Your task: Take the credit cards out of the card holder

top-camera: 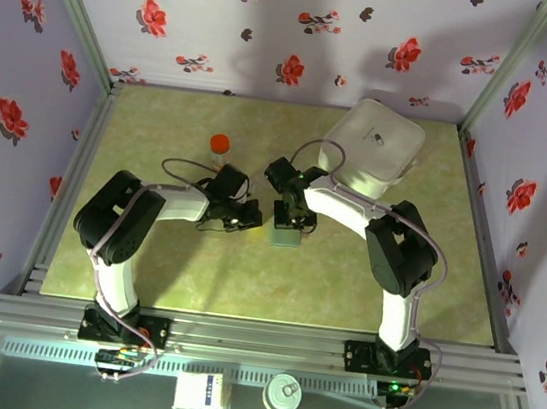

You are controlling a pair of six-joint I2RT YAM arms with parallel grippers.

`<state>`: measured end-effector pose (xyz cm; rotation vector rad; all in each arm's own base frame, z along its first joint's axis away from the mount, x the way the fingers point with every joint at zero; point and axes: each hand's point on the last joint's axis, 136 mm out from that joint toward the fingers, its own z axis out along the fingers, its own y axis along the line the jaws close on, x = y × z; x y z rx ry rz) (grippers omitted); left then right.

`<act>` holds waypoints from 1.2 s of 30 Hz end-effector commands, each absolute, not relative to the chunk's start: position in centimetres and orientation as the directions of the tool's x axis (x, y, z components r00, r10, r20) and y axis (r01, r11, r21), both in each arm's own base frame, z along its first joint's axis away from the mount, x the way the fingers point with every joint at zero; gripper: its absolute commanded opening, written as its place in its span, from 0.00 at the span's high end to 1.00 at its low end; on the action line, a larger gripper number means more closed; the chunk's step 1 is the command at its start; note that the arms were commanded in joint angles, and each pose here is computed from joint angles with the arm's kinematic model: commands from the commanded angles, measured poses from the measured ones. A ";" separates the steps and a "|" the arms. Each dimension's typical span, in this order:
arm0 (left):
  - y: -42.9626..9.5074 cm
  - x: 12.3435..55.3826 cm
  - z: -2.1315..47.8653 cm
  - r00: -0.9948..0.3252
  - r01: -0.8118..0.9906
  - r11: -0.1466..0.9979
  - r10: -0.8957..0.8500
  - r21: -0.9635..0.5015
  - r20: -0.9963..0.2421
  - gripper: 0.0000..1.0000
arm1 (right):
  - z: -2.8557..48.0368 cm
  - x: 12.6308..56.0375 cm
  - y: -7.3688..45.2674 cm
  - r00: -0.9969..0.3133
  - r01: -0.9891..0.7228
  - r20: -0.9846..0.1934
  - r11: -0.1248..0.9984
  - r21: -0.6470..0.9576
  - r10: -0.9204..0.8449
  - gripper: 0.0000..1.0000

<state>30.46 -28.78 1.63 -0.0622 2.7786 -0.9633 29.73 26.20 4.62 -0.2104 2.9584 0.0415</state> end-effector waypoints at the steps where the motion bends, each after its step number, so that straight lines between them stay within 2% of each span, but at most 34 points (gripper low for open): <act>1: -25.5 28.2 -2.5 -0.991 -0.055 0.875 -0.107 -0.481 -0.082 1.00 | 5.3 29.7 24.5 -0.975 -0.141 -0.166 0.988 -0.055 -0.149 1.00; 5: -26.6 29.0 0.8 -0.985 -0.025 0.837 -0.113 -0.546 -0.127 1.00 | 5.5 29.5 27.5 -0.980 -0.135 -0.162 0.986 0.102 -0.118 1.00; 13: -27.4 28.8 6.1 -0.973 0.013 0.749 -0.144 -0.662 -0.182 1.00 | 6.8 29.5 30.4 -0.979 -0.119 -0.193 0.962 0.247 -0.071 1.00; 24: -29.5 27.8 4.5 -0.987 0.005 0.641 -0.119 -0.768 -0.105 1.00 | 6.2 28.9 31.7 -0.983 -0.108 -0.175 0.946 0.305 -0.056 1.00; 36: -30.4 28.8 4.4 -0.986 -0.003 0.600 -0.135 -0.800 -0.098 1.00 | 5.3 28.2 31.6 -0.986 -0.119 -0.145 0.951 0.285 -0.080 1.00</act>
